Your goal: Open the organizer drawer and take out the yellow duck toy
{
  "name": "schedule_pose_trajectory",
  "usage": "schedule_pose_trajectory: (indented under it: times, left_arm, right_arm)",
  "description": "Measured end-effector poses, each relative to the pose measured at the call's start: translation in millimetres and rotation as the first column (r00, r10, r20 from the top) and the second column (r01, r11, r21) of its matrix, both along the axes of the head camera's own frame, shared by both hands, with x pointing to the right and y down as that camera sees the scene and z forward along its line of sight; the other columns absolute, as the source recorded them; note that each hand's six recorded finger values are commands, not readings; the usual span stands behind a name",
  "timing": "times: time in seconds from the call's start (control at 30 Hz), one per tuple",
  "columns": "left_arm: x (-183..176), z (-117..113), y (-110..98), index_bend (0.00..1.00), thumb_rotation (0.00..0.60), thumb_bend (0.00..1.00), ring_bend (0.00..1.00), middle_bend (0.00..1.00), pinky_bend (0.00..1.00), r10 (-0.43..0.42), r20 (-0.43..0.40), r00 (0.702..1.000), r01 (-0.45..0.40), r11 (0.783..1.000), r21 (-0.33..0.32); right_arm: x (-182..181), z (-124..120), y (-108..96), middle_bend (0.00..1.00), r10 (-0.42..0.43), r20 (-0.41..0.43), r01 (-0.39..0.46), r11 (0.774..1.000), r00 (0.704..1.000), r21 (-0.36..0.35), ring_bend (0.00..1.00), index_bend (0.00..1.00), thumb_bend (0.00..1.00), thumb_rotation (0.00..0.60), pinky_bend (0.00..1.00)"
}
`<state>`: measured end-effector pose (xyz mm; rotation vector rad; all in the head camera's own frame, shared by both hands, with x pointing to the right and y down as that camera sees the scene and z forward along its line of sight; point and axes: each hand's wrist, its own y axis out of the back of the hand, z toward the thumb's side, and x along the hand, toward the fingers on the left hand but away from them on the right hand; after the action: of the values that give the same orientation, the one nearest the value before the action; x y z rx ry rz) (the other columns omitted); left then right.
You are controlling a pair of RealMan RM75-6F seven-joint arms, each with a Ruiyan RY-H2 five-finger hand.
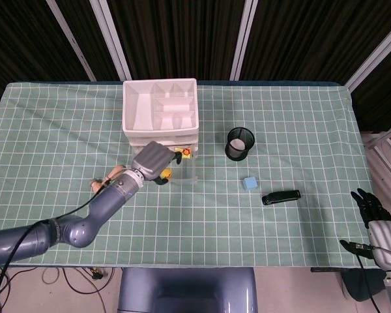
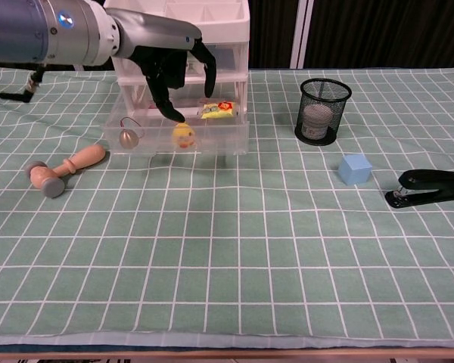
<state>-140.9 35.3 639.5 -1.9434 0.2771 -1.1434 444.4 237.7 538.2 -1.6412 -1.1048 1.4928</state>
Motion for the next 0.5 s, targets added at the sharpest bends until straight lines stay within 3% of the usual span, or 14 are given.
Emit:
schedule_pose_trajectory:
  times: [0.23,0.5]
  left_arm:
    - [-2,-5,-18,0.38,0.600,0.17,1.00,1.00,1.00,0.138,0.069,0.988,-0.143,0.987,0.077]
    - [-2,5,-19,0.38,0.600,0.15,1.00,1.00,1.00,0.219,0.103,0.970,-0.228,0.970,0.087]
  right_arm:
    - [0,1,0,0.00,0.004,0.000,-0.004,1.000,1.000,-0.003,0.00,0.00,0.05,0.600,0.23]
    - [0,0,0,0.00,0.010,0.000,-0.010,1.000,1.000,-0.002,0.00,0.00,0.05,0.600,0.23]
